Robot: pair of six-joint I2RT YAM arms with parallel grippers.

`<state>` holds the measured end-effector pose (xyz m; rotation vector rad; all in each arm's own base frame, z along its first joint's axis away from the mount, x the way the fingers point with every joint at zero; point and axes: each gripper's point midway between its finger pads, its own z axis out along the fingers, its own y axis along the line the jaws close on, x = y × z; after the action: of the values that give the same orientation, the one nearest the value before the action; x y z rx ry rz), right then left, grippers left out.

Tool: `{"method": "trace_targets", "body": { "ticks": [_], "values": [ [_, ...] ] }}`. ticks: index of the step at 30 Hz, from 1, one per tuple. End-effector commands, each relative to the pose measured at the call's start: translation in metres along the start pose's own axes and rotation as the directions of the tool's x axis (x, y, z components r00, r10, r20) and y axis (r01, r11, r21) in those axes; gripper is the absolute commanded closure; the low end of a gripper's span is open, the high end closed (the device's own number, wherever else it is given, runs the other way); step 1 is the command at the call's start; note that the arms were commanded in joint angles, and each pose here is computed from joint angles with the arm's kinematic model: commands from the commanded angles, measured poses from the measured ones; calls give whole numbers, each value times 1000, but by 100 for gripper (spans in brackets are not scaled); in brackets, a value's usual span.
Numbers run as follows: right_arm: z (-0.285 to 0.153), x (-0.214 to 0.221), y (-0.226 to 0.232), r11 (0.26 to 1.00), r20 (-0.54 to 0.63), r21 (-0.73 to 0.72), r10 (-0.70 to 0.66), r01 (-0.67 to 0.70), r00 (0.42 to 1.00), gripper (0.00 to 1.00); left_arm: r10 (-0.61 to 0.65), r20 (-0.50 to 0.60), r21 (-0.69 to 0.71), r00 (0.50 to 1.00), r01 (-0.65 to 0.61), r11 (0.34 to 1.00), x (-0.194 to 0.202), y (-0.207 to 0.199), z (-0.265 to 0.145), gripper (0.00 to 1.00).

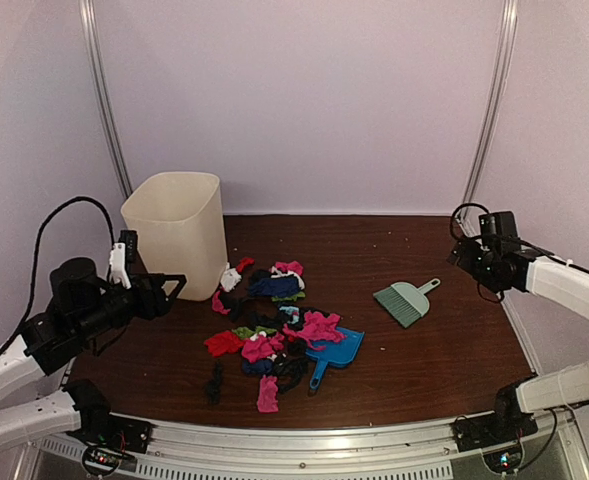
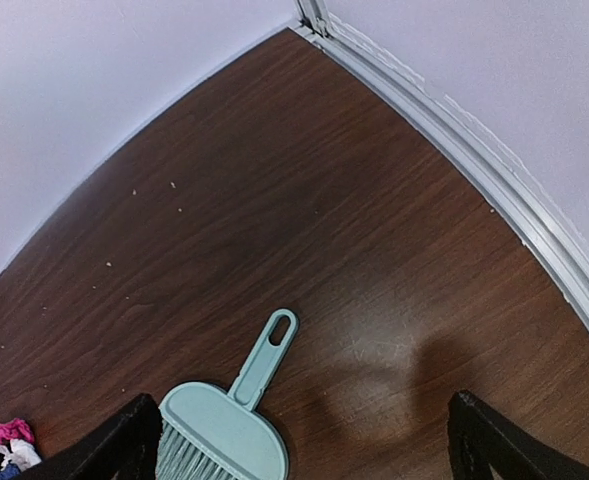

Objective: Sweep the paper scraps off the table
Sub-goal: Pick up the broom from the center of the board.

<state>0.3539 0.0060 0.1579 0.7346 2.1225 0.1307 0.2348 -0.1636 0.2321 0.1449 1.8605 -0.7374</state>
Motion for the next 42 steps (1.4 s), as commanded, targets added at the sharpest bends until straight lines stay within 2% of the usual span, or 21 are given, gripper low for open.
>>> {"method": "trace_targets", "body": {
  "ticks": [1, 7, 11, 17, 20, 31, 37, 42],
  "values": [
    [17, 14, -6, 995, -75, 91, 41, -34, 996, 1, 51, 69, 41, 996, -54, 998, -19, -21, 8, 28],
    [51, 32, 4, 990, -179, 138, 33, -8, 983, 7, 117, 46, 115, 992, -121, 986, -7, -51, 28, 30],
    [76, 43, 15, 989, -251, 142, 11, 26, 968, 18, 165, 42, 151, 985, -169, 974, 1, -68, 37, 29],
    [115, 69, 26, 983, -366, 162, -22, 87, 930, 32, 195, 26, 173, 980, -197, 965, 11, -75, 51, 30],
    [127, 79, 28, 976, -405, 178, -42, 124, 913, 35, 203, 14, 175, 979, -202, 964, 17, -75, 57, 29],
    [139, 102, 13, 958, -449, 227, -55, 174, 892, 55, 219, -9, 185, 976, -213, 959, 29, -75, 66, 30],
    [144, 109, 8, 950, -472, 232, -79, 210, 878, 76, 224, -20, 184, 974, -217, 959, 34, -74, 68, 30],
    [144, 107, 13, 955, -469, 209, -91, 210, 879, 85, 227, -32, 194, 973, -217, 957, 38, -75, 71, 30]
  ]
}}
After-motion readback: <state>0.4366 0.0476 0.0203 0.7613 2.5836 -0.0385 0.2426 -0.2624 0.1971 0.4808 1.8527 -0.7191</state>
